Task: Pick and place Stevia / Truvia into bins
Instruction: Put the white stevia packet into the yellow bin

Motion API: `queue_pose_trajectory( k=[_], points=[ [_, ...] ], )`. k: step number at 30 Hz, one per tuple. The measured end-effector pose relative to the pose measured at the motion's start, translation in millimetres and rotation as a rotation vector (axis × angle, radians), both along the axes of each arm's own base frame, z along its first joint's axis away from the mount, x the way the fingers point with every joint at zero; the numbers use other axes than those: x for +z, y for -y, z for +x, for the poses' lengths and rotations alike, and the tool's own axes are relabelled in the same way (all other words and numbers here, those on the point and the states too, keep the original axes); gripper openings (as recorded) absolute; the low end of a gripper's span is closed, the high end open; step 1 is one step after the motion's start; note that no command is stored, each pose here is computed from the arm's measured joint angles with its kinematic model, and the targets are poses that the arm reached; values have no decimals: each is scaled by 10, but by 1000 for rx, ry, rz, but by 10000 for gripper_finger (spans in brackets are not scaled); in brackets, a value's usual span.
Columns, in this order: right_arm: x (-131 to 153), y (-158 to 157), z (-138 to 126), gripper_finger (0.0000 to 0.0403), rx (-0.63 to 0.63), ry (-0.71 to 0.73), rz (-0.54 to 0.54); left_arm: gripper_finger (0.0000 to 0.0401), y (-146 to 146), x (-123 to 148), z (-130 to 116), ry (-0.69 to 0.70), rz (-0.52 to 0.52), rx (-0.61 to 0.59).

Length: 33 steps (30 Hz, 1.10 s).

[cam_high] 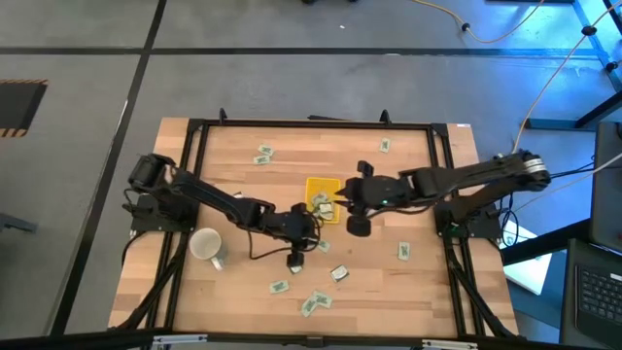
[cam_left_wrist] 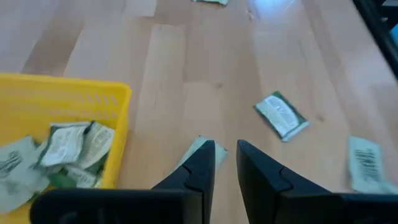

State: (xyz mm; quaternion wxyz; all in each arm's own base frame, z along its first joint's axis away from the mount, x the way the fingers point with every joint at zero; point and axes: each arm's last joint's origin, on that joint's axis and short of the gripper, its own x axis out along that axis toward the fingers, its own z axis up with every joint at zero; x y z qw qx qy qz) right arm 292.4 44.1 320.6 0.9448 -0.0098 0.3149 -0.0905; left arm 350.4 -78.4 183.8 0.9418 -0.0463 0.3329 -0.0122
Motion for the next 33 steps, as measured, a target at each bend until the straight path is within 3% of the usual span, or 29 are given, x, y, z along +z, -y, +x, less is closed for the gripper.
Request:
queue_pose_trajectory(
  k=[15, 26, 33],
  points=[
    [99, -149, -131, 102, 59, 23, 5, 61, 23, -712, 138, -147, 52, 29],
    [67, -143, -155, 102, 58, -18, -2, 59, 30, -853, 161, -176, 14, 47],
    [63, -142, -159, 102, 58, -23, -3, 12, 27, -865, 155, -186, -15, 82]
  ],
)
